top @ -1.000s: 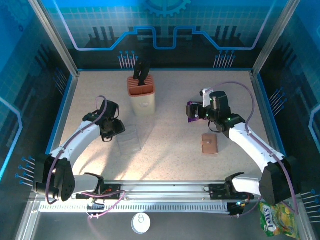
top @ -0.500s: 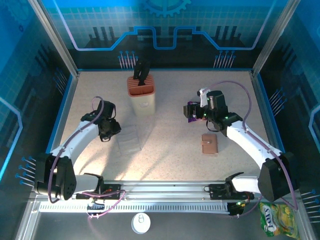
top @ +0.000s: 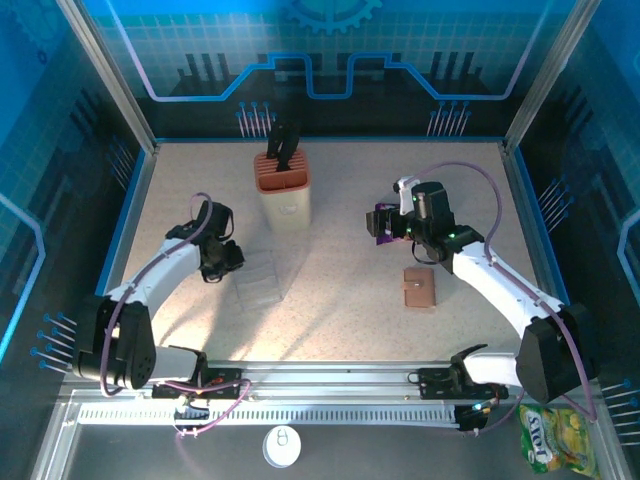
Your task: Take the credit cards out of the card holder
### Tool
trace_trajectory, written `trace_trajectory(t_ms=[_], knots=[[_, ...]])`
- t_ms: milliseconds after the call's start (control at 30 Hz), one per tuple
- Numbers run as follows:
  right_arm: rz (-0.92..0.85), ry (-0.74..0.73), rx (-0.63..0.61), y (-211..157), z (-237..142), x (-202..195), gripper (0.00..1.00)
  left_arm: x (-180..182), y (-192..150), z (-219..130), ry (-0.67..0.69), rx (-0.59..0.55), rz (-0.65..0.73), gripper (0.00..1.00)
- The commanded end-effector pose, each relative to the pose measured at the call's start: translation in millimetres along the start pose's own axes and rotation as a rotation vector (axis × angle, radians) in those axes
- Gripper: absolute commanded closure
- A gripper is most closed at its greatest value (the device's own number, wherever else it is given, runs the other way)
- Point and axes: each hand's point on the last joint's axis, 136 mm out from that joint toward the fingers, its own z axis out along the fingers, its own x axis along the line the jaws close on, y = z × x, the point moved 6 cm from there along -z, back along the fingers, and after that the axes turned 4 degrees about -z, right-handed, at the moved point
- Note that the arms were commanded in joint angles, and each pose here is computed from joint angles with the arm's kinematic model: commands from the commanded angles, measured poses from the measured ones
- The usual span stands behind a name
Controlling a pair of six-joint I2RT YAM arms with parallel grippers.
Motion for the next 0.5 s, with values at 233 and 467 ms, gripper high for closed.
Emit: trace_trajectory(t_ms=[233, 467], knots=[[-0.033, -0.003, -0.006, 3.3, -2.6, 5.4, 0.04, 4.8, -3.4, 10.2, 0.045, 0.053, 0.047, 0.90], [-0.040, -0.008, -0.012, 4.5, -4.5, 5.9, 0.03, 2.5, -1.0, 3.7, 0.037, 0.043, 0.056, 0.98]])
